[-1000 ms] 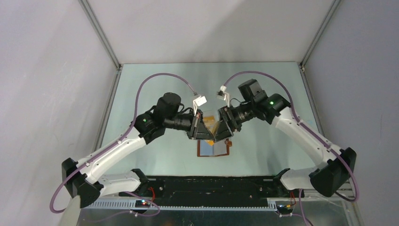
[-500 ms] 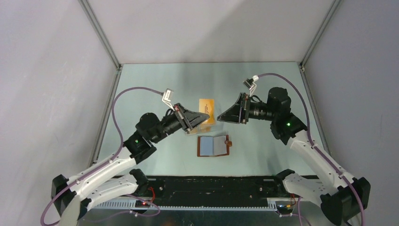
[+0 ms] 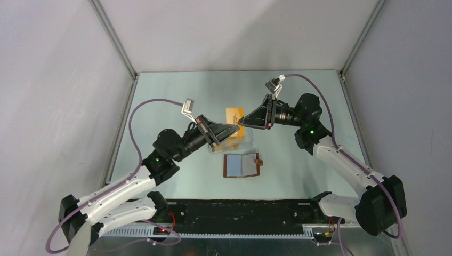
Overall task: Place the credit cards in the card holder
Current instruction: Insert the credit card into the card holder.
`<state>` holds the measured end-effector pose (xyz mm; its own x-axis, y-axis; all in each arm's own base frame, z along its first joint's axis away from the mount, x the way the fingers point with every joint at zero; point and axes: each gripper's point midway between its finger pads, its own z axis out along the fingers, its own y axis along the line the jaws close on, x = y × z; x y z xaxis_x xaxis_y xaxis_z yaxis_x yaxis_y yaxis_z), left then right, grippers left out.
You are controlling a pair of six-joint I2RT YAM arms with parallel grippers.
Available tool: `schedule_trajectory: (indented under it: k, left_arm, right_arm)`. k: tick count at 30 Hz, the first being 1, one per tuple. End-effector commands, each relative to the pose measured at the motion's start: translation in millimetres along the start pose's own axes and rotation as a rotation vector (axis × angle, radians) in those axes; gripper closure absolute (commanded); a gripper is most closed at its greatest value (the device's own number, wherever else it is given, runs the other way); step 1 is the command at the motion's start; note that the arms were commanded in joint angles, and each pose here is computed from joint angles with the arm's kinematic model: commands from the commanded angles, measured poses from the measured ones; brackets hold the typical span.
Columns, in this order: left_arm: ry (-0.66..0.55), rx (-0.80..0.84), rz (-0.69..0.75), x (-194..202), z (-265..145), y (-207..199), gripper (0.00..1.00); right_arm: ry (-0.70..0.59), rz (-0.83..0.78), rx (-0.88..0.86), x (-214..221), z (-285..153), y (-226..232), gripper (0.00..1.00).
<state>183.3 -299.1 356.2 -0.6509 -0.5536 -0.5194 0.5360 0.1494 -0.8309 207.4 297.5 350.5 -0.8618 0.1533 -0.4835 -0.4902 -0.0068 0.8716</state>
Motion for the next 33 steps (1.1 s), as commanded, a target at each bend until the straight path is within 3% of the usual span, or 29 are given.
schedule_trajectory:
  k: [1,3,6,7,8,10,12,13,14,17,20,22,24,33]
  left_arm:
    - [0.005,0.045,-0.009,1,2,-9,1.00]
    - [0.007,0.038,-0.012,3,2,-6,1.00]
    - [0.008,0.034,-0.010,3,2,-5,1.00]
    - [0.006,0.032,-0.009,3,2,-4,1.00]
    - [0.004,0.026,-0.006,3,3,-2,1.00]
    - [0.013,0.020,-0.007,6,4,1,1.00]
    - [0.026,0.014,-0.009,9,6,4,0.75]
    - [0.036,0.003,-0.012,12,6,9,0.54]
    - [0.041,-0.006,-0.014,14,5,12,0.39]
    - [0.045,-0.118,-0.028,21,-2,41,0.26]
    - [0.046,-0.298,-0.034,27,-16,80,0.24]
    - [0.087,-0.552,-0.031,41,-45,129,0.26]
    - [0.104,-0.681,-0.020,47,-63,154,0.29]
    - [0.276,-0.932,-0.080,102,-95,225,0.37]
  right_arm:
    - [-0.005,-0.074,-0.093,-9,3,34,0.54]
    - [0.008,-0.068,-0.100,-7,4,34,0.59]
    - [0.040,-0.060,-0.111,-2,8,36,0.74]
    - [0.047,-0.062,-0.117,-1,8,38,0.88]
    - [0.056,-0.067,-0.123,0,8,39,0.95]
    - [0.066,-0.071,-0.123,3,7,40,1.00]
    - [0.074,-0.087,-0.102,6,5,34,1.00]
    - [0.083,-0.061,-0.066,9,3,27,1.00]
    - [0.078,-0.088,-0.034,9,1,18,1.00]
    - [0.112,-0.027,0.144,28,-13,-20,1.00]
    - [0.154,-0.039,0.309,46,-28,-60,1.00]
    - [0.204,-0.003,0.399,65,-38,-85,1.00]
    - [0.236,0.034,0.459,80,-47,-106,1.00]
    - [0.301,0.144,0.565,126,-47,-177,1.00]
